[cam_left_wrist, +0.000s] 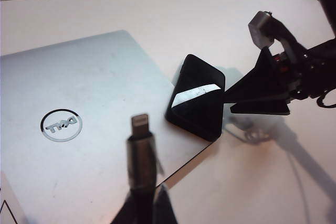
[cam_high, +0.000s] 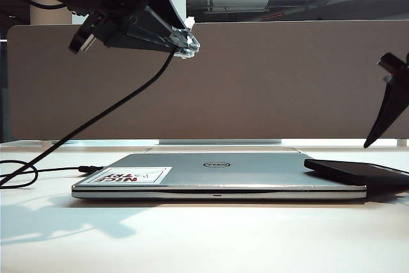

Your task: Pick up the charging cable and the phone, plug the charging cable into the charging port on the phone, and finally place them back on the table.

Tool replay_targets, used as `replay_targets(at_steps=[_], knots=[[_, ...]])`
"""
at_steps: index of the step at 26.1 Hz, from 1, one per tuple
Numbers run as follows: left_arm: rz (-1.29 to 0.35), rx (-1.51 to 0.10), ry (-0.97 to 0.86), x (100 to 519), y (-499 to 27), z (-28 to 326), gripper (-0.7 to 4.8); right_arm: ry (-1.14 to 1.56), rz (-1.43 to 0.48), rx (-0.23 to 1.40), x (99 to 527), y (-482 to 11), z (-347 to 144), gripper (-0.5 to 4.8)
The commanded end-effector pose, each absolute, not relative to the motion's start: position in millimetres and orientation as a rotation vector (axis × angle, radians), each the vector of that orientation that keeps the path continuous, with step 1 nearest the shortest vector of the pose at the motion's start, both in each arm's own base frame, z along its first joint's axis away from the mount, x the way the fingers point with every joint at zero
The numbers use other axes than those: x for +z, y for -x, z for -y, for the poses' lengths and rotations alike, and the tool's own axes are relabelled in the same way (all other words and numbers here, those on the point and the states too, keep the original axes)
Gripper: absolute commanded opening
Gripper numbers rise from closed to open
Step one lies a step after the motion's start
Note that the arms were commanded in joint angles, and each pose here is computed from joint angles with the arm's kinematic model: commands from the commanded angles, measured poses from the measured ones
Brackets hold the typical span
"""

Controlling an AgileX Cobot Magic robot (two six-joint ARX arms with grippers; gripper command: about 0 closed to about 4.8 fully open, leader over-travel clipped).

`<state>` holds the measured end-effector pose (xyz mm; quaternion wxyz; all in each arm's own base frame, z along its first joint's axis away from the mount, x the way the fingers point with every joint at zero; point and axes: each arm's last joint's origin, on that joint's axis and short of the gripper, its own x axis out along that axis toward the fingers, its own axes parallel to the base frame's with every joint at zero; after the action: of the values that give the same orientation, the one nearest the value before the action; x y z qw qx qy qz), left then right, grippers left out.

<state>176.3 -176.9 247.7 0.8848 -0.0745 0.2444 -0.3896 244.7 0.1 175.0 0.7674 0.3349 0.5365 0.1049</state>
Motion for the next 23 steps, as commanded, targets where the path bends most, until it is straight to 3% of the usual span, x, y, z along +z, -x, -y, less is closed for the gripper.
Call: replay_targets(at_steps=[1, 23], knots=[[-0.482, -0.82, 0.163, 253, -177, 178, -0.06, -0.728, -1.152, 0.249, 172, -249, 0, 3.65], [-0.481, -0.821, 0.161, 253, -177, 178, -0.06, -0.816, -1.073, 0.318, 133, -255, -2, 3.64]])
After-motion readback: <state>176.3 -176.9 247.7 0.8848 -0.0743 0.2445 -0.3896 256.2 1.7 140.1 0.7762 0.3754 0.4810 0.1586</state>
